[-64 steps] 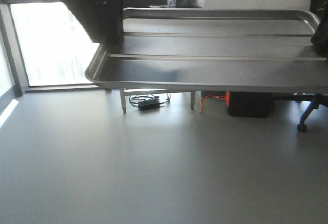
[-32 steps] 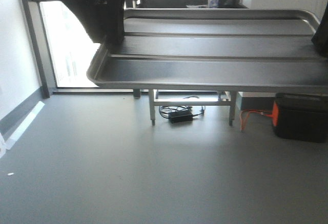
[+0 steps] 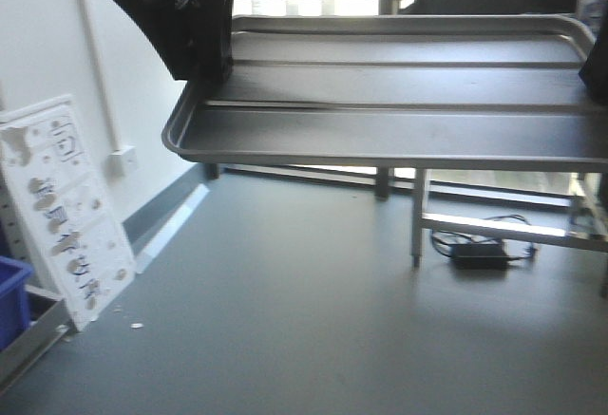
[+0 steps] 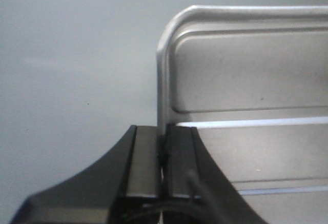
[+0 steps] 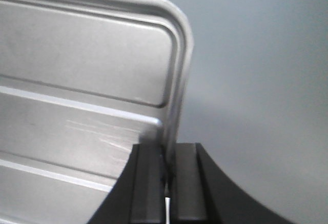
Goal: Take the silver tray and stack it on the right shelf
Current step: 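Carry the tray over the larger grey-blue tray on the other shelf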
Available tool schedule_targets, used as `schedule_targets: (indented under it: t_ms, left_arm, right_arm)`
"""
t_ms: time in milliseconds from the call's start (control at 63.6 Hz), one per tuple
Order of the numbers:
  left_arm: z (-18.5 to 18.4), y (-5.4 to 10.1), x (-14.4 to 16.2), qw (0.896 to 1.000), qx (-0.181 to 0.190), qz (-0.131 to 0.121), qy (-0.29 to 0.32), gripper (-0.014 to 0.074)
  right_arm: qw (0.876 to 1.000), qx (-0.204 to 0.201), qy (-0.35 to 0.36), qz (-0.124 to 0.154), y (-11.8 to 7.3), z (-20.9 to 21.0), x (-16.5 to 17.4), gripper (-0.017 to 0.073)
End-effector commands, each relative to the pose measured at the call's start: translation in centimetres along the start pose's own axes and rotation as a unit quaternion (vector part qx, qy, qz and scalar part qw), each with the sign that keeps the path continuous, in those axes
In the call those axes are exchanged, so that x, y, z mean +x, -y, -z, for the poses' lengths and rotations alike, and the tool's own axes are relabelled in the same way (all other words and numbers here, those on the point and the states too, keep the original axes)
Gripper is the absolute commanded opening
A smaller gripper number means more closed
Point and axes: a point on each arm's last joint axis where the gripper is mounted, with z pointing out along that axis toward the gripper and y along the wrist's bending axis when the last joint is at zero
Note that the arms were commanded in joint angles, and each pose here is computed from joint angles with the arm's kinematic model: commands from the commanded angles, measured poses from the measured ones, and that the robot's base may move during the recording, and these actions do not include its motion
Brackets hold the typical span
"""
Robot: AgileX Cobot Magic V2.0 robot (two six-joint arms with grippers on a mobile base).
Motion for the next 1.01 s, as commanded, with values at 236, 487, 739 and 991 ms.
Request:
schedule_targets:
  t_ms: [236, 487, 739, 991]
  left_arm:
    - [2.48, -0.22, -0.43, 0.999, 0.014, -0.007, 0.038, -0.0093]
    - [2.48, -0.22, -0.43, 0.999, 0.014, -0.007, 0.038, -0.0093]
    - [2.48, -0.22, -0.43, 0.999, 0.014, -0.007, 0.038, -0.0093]
    - [2.48, -0.22, -0.43, 0.999, 0.014, -0.007, 0.038, -0.0093]
  right_arm:
    - [0.998, -0.013, 0.051, 0.016, -0.16, 1.46, -0.97, 0.0057]
    - [0.998, -0.013, 0.051, 0.016, -0.16, 1.46, -0.97, 0.0057]
    - [0.998, -0.013, 0.051, 0.016, -0.16, 1.46, -0.97, 0.0057]
    - [0.998, -0.013, 0.051, 0.016, -0.16, 1.46, -0.97, 0.0057]
